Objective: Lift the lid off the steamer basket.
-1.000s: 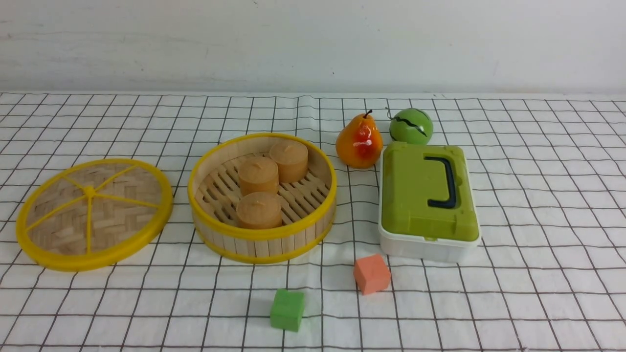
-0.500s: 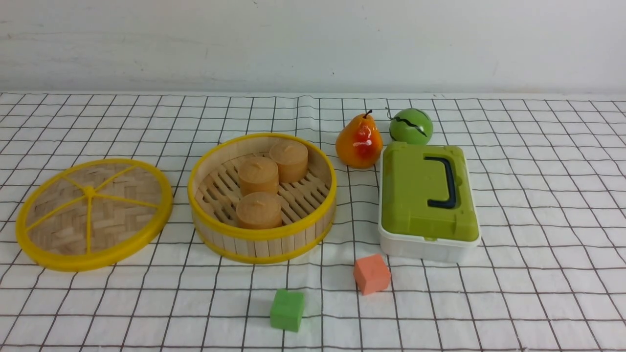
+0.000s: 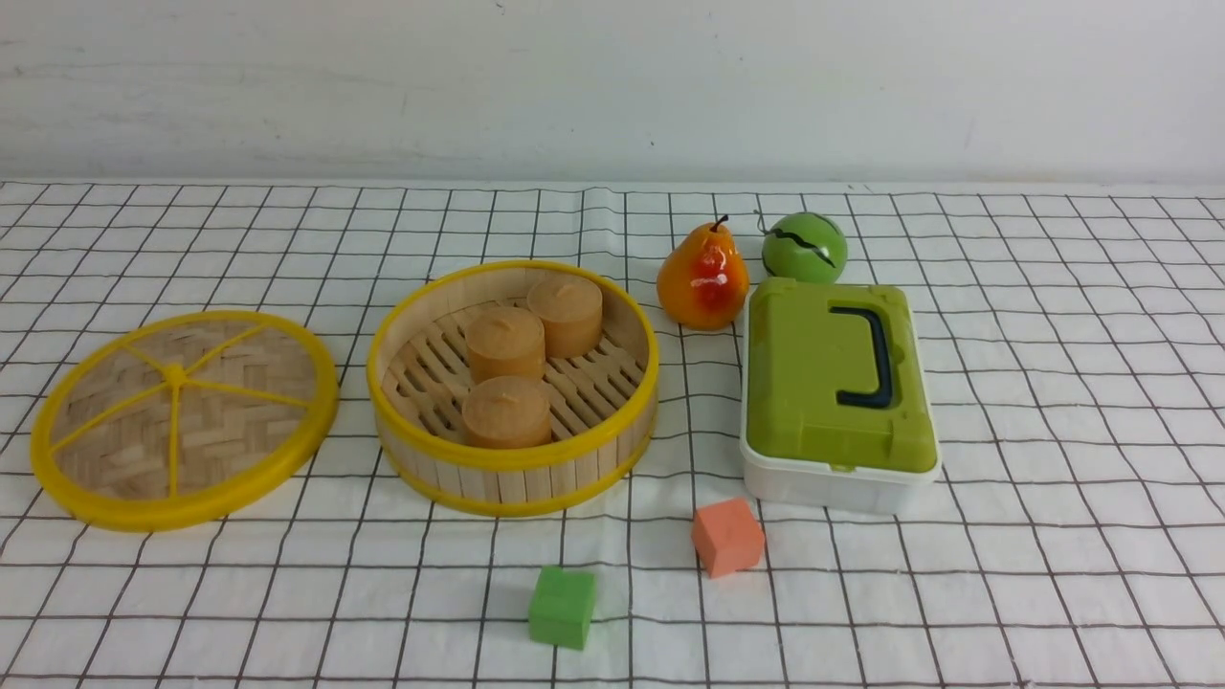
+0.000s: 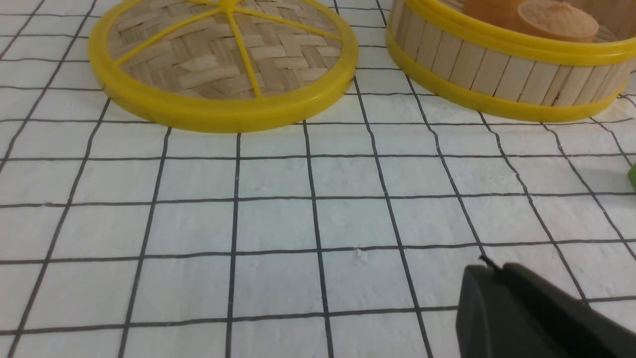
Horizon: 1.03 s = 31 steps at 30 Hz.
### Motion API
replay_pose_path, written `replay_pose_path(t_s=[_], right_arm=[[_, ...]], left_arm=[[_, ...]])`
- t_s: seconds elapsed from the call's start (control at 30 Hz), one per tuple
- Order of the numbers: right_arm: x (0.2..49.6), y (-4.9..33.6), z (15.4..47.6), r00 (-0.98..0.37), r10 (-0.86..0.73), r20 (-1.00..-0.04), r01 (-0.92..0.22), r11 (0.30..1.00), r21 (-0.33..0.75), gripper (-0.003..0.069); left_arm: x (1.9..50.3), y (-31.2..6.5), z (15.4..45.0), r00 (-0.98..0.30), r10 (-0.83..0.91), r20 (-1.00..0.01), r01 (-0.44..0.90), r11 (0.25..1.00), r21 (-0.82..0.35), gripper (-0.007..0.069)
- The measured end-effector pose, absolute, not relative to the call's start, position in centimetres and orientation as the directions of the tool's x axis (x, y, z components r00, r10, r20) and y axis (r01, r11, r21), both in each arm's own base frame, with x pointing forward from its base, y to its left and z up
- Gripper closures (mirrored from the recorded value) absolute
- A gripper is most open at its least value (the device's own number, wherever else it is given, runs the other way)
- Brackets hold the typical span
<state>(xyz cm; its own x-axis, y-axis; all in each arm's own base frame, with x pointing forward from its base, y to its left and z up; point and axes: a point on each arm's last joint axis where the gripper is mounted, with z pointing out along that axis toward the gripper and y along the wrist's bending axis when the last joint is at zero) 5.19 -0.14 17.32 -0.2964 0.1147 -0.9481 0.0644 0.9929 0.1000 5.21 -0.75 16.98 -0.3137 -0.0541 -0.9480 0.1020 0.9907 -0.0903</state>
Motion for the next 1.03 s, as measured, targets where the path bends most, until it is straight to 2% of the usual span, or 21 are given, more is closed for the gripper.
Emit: replay_pose_path(t_s=[1.03], right_arm=[[5.19,-0.14,17.32,-0.296,0.115,-0.948,0.064,0.993,0.1,0.0419]], left_arm=[[5.21,-0.75,16.98,-0.314,-0.054,-0.948,0.102,0.991,-0.09,0.0585]])
